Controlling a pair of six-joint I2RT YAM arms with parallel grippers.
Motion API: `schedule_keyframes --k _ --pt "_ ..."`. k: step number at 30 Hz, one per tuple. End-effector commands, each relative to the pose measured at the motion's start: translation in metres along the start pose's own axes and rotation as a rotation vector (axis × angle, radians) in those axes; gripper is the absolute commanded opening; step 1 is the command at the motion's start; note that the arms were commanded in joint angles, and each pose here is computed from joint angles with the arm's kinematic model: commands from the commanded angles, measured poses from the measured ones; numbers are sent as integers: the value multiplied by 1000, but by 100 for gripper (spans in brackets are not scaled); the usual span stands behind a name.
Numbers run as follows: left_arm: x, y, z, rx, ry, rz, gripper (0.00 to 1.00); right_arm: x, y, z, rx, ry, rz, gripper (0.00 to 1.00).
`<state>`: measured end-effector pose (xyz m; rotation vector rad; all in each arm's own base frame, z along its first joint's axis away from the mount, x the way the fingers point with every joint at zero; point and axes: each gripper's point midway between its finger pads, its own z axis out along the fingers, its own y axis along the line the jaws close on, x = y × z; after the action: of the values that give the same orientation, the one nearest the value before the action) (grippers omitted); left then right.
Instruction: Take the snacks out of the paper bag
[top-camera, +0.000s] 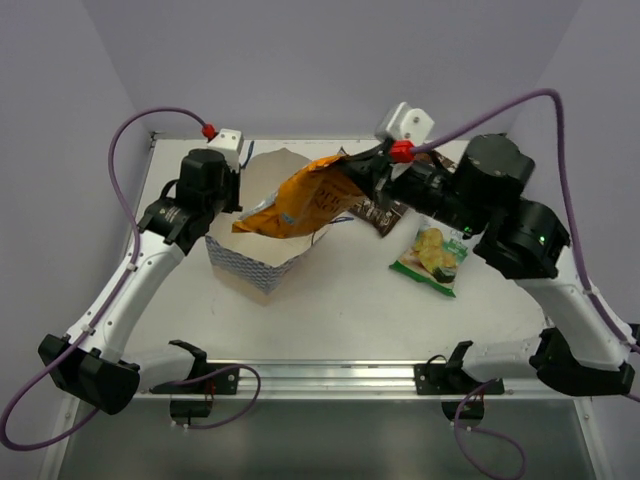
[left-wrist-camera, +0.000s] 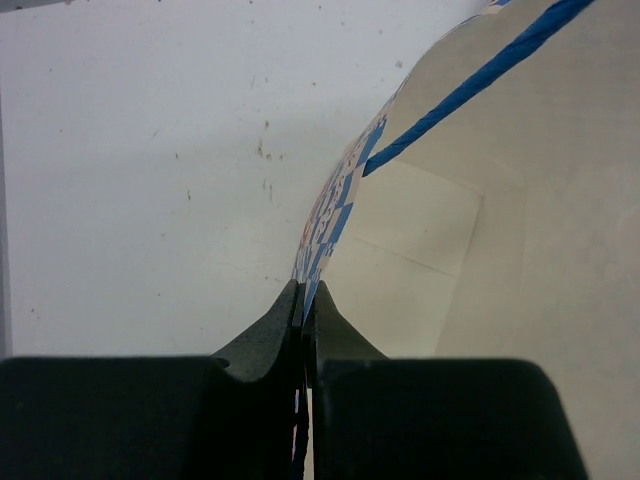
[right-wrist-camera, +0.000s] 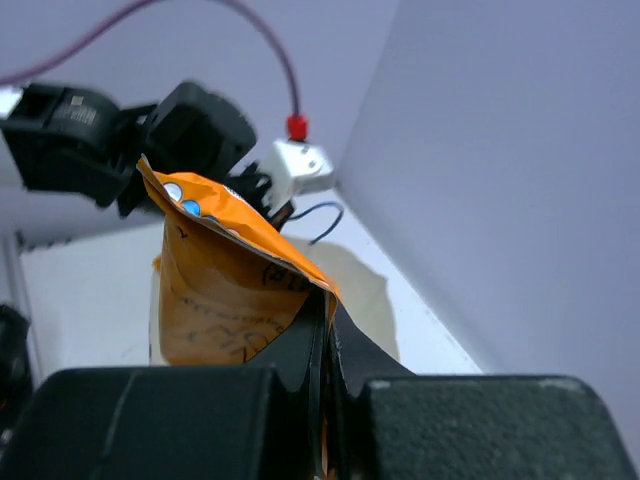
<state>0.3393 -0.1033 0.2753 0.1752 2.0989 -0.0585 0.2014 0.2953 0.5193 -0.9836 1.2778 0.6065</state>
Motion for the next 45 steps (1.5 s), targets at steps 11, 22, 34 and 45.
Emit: schedule_keyframes --k 11,22,34,45 --pt "16 60 10 -219 35 -168 0 -50 -104 -88 606 -235 73 0" --pt "4 118 32 -330 6 -316 0 64 -78 -71 534 73 72 0" --pt "-17 161 48 -403 -49 -430 0 174 -79 64 352 336 -69 0" --pt "-6 161 46 -390 -46 -473 0 317 -5 80 149 607 -135 0"
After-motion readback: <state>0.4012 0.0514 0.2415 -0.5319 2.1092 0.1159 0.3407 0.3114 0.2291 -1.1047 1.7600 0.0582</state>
